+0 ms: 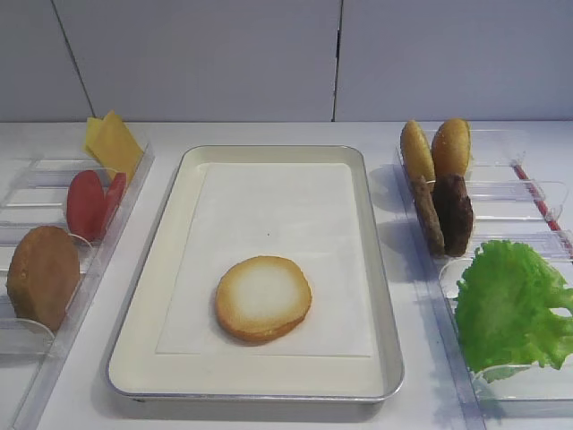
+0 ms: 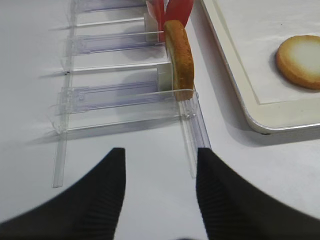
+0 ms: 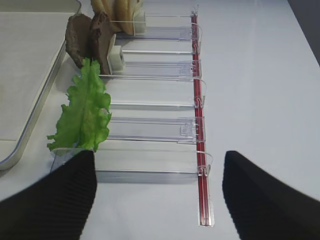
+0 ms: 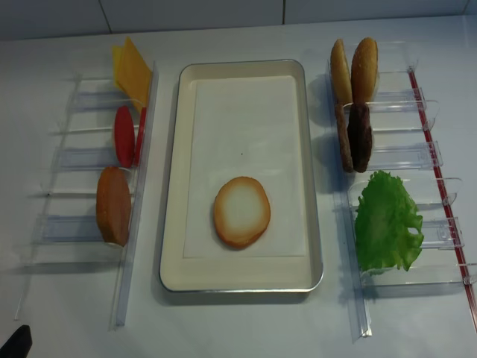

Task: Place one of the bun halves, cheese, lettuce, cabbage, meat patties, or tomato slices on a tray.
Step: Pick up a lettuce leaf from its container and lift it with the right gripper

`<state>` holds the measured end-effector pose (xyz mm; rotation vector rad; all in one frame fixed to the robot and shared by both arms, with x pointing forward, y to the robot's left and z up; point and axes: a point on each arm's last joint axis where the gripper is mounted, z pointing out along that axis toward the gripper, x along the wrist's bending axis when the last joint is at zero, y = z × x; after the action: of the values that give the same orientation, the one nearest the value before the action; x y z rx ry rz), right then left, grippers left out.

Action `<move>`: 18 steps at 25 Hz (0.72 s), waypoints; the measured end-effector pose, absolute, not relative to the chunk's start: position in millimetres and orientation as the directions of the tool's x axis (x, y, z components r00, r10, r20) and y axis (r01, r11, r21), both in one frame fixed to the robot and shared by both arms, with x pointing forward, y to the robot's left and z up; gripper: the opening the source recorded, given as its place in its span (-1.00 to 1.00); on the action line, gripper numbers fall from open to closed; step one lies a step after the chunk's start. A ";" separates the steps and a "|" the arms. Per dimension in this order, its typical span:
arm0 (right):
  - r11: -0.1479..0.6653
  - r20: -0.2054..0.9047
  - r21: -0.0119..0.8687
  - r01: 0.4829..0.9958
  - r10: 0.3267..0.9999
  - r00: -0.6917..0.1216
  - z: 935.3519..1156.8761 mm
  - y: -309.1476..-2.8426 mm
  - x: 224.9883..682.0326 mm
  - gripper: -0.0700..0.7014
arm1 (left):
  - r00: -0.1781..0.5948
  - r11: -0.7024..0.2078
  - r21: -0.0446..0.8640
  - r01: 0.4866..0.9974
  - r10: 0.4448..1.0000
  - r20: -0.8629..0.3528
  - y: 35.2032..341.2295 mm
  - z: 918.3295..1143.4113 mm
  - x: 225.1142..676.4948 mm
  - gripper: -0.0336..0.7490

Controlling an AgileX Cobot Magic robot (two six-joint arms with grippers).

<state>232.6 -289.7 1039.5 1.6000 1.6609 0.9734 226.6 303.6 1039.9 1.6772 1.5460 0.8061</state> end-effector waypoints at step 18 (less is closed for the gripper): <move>-0.060 0.224 0.768 0.638 0.958 -0.180 1059.9 -272.3 252.4 0.59 | 0.091 -0.036 0.831 0.555 0.996 -0.018 303.6 1039.9 226.6 -0.14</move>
<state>252.4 -272.3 1059.9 1.7000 1.8333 1.1176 226.6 303.6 1039.9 1.6772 1.5460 0.8061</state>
